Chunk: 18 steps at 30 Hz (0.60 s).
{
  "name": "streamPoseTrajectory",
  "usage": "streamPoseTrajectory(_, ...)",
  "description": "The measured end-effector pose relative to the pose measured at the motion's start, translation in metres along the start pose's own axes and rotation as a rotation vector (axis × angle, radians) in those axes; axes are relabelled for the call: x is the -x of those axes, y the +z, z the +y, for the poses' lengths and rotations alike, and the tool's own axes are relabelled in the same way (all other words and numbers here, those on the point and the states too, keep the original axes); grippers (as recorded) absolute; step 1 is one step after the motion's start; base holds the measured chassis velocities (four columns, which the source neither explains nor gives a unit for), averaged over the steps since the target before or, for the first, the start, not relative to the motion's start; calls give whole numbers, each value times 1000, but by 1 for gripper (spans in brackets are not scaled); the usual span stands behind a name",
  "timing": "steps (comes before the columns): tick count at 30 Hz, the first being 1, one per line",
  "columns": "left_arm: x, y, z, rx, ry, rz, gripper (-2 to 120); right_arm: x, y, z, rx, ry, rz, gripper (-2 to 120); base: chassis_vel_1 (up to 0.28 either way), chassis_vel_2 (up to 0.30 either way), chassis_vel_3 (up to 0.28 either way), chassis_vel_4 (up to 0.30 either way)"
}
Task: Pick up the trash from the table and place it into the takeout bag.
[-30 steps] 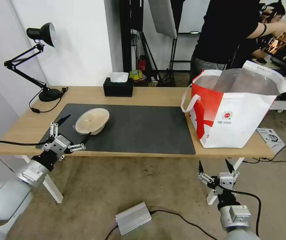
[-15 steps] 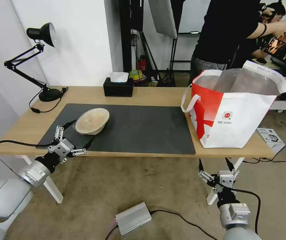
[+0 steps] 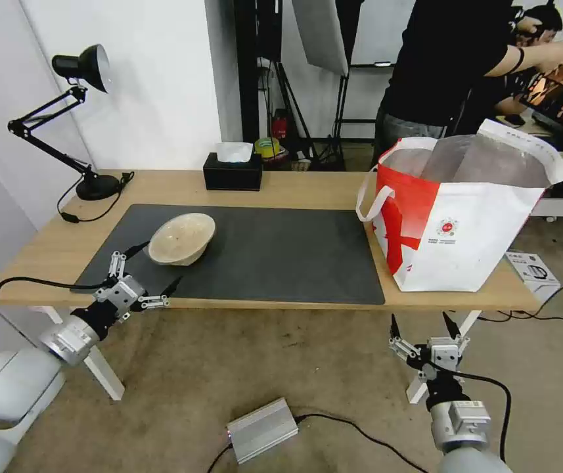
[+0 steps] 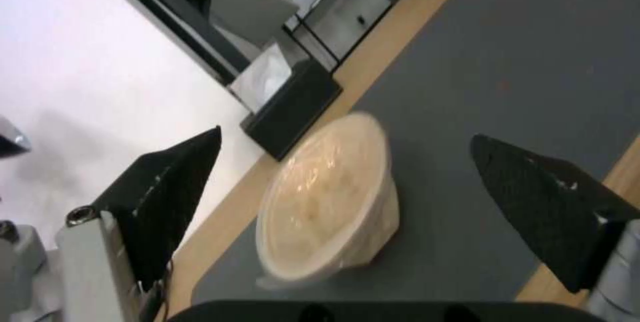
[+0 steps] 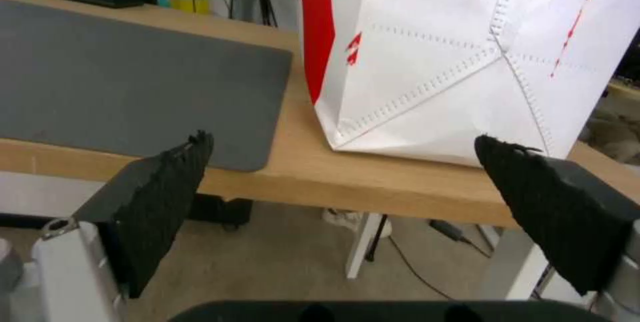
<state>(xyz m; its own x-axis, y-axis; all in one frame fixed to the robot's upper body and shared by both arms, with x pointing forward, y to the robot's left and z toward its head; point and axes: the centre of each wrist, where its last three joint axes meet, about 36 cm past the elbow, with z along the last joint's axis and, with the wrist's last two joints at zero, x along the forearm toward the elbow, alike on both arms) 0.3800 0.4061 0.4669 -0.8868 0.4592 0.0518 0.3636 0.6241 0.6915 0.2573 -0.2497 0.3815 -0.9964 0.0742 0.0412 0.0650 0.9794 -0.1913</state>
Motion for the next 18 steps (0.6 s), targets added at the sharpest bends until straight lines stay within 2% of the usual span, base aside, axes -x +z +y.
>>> streamPoseTrajectory(11, 10, 29, 3, -5, 5, 39, 100, 1, 2, 0, -2, 0, 4, 100, 0, 0, 0, 0)
streamPoseTrajectory(18, 22, 46, 13, 0, 0, 60, 100, 2, 2, 3, 5, 1, 6, 100, 0, 0, 0, 0)
